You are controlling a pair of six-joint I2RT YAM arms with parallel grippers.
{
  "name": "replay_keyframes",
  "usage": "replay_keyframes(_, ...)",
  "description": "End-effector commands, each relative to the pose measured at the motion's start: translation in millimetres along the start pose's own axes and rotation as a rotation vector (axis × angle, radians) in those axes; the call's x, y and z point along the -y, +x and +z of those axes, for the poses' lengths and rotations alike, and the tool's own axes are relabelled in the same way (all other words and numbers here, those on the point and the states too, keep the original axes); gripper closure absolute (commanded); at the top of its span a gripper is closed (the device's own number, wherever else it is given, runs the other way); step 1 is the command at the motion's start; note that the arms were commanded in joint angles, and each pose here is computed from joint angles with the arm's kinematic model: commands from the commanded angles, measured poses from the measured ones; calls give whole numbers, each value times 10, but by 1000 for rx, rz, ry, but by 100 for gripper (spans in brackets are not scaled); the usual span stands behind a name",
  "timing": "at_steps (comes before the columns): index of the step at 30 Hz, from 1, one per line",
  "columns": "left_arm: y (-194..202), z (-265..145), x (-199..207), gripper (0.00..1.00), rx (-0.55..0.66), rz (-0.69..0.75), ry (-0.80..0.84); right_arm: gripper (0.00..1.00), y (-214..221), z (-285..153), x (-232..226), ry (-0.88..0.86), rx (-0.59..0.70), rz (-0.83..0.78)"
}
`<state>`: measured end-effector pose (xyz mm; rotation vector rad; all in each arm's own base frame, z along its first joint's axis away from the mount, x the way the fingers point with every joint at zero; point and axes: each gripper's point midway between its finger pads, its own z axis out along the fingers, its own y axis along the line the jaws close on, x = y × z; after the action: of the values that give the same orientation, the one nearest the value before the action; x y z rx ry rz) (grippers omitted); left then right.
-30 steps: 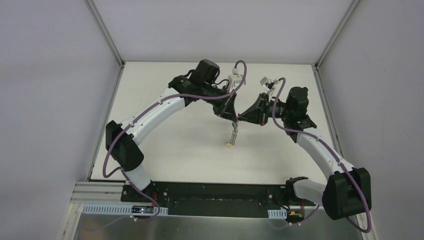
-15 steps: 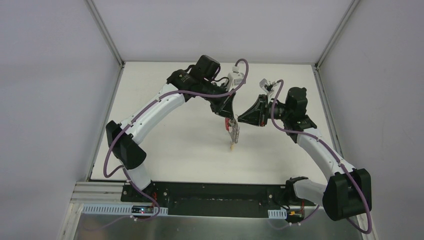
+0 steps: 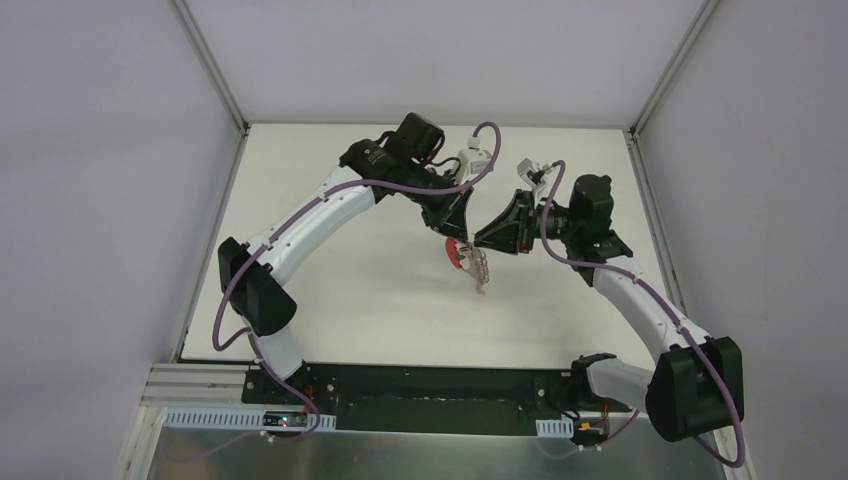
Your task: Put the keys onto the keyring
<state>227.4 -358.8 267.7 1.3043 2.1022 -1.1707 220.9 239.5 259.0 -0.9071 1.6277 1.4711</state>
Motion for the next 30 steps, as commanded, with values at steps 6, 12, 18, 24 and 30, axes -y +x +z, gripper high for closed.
replay_keyframes(6, -64, 18, 172, 100, 8, 39, 68, 75, -151, 45, -120, -36, 8, -89)
replay_keyframes(12, -63, 22, 167, 100, 8, 39, 68, 89, -135, 54, -124, -40, 3, -82)
replay_keyframes(18, -90, -10, 181, 100, 23, 55, 62, 100, -149, 49, -135, -44, 3, -79)
replay_keyframes(24, -99, -83, 136, 78, 84, 93, 38, 100, -208, 19, -167, -51, 9, -70)
replay_keyframes(30, 16, -123, 71, 59, 99, 143, 24, 100, -209, 10, -177, -59, 10, -65)
